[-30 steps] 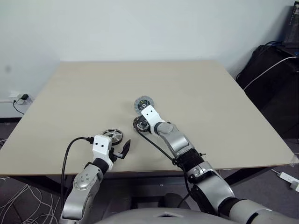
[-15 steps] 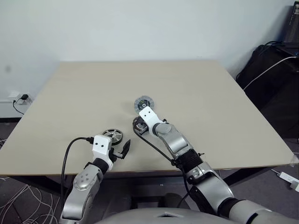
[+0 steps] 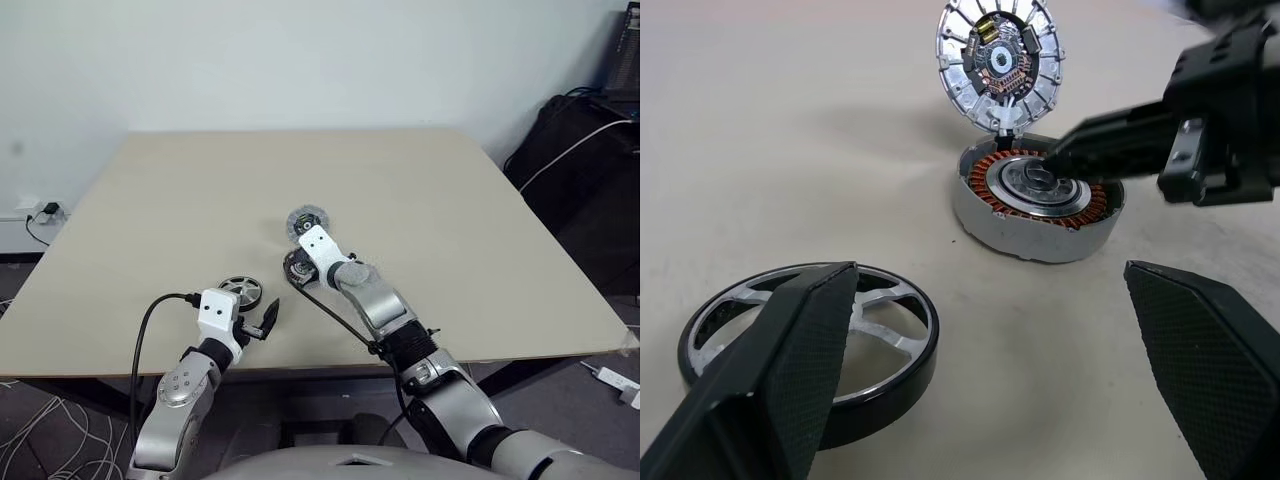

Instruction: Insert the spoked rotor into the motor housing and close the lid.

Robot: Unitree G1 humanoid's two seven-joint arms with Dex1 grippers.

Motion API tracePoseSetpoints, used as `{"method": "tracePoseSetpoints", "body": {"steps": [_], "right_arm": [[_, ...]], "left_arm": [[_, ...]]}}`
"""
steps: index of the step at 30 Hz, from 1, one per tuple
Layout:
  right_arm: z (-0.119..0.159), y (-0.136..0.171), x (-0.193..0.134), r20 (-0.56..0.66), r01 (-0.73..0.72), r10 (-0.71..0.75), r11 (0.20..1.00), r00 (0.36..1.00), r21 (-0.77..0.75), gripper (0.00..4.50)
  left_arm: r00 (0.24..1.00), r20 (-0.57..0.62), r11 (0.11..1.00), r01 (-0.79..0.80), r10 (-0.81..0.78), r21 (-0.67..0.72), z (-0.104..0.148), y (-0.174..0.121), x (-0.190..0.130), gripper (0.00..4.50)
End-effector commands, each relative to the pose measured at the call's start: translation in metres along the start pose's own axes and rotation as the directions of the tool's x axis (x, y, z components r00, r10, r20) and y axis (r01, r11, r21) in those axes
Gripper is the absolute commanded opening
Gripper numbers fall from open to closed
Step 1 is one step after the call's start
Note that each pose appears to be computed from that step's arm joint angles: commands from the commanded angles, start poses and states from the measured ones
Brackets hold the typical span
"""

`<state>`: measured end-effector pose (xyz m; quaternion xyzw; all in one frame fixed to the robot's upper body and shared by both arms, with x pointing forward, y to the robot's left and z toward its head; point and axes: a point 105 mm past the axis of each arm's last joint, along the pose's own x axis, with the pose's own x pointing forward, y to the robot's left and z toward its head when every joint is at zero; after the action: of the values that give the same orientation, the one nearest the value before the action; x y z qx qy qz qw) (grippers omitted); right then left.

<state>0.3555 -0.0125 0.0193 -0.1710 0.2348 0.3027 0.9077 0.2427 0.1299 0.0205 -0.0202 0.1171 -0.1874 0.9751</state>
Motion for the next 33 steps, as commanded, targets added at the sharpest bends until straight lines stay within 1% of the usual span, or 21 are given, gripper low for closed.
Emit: {"method": "tracePoseSetpoints", "body": {"steps": [1, 5, 9, 13, 33], "right_arm": [[0.027, -0.006, -0.008, 0.105, 0.007, -0.01, 1.0, 0.994, 0.025, 0.04], [0.028, -0.006, -0.01, 0.098, -0.002, -0.001, 1.0, 0.995, 0.031, 0.04], [0.017, -0.004, -0.008, 0.045, -0.023, 0.022, 1.0, 0.999, 0.02, 0.04], [0.012, -0.003, -0.007, 0.018, -0.035, 0.034, 0.999, 0.999, 0.019, 0.04], [0.005, -0.007, -0.003, -0.009, -0.011, 0.011, 0.999, 1.0, 0.037, 0.04]], "left_arm": [[0.999, 0.051, 1.0, 0.016, -0.017, 0.02, 0.013, -0.003, 0.003, 4.5], [0.998, 0.051, 0.999, 0.024, -0.025, 0.021, 0.013, -0.004, 0.004, 4.5], [0.998, 0.051, 0.999, 0.029, -0.03, 0.021, 0.013, -0.004, 0.004, 4.5], [0.998, 0.051, 0.999, 0.029, -0.03, 0.02, 0.013, -0.005, 0.004, 4.5], [0.999, 0.049, 1.0, 0.022, -0.023, 0.019, 0.013, -0.004, 0.001, 4.5]]}}
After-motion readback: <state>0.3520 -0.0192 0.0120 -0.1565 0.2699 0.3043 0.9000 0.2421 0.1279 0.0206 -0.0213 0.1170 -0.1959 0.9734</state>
